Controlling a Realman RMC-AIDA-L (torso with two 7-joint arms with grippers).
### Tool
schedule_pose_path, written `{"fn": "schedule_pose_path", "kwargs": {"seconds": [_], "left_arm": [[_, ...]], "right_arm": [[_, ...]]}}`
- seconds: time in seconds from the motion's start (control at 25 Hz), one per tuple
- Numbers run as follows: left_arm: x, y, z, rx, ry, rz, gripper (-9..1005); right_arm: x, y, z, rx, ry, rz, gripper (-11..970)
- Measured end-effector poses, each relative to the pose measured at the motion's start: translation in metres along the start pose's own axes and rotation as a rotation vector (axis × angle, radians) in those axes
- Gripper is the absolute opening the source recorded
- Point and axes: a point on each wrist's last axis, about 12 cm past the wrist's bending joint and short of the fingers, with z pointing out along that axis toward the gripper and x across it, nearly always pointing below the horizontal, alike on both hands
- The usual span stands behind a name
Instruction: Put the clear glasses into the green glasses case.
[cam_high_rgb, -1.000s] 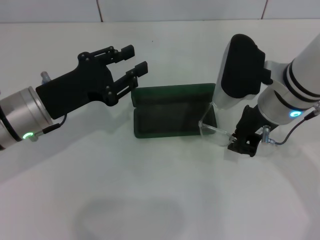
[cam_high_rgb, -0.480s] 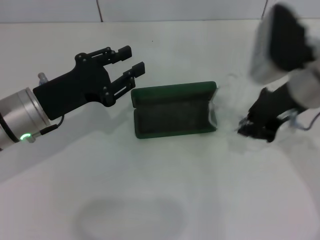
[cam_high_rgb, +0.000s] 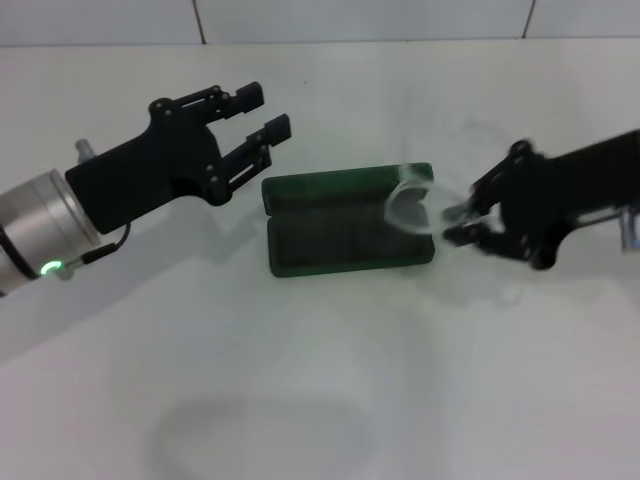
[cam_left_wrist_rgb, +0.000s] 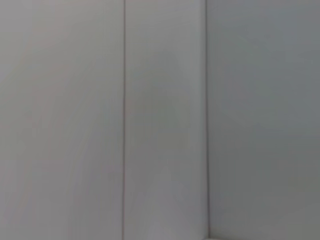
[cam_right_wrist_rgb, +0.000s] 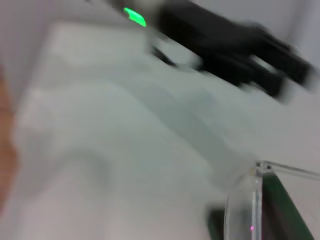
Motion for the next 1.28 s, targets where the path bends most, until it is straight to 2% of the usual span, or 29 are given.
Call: {"fn": "schedule_pose_path", "kwargs": {"seconds": [0.08,0.2,0.44,0.68,0.84,1.28], "left_arm": [[-0.004,-0.001,0.004,0.029,-0.019,-0.001,440],[-0.012,-0.006,0.007,0.096,-0.064,-0.010,440],[-0.020,-0.013,0.012,0.189,-0.110,-0.026,440],[-0.030,-0.025,0.021,0.350,-0.143,-0.035,440],[-0.031,-0.033,0.034,0.435,-0.122,-0.037,440],[-0.025,-0.036,0.045,0.467,-0.080,-0.073,440]], "right_arm": [[0.006,0.006,0.007,-0.027,-0.092,-0.103,122],[0.018,0.010,0.013,-0.009,-0.188,-0.214,122],[0.036,0.017,0.022,0.029,-0.251,-0.336,121],[0.043,0.022,0.026,0.063,-0.329,-0.412,123],[0.043,0.024,0.028,0.061,-0.341,-0.436,121],[0.042,0.041,0.022,0.054,-0.451,-0.572,122]]}}
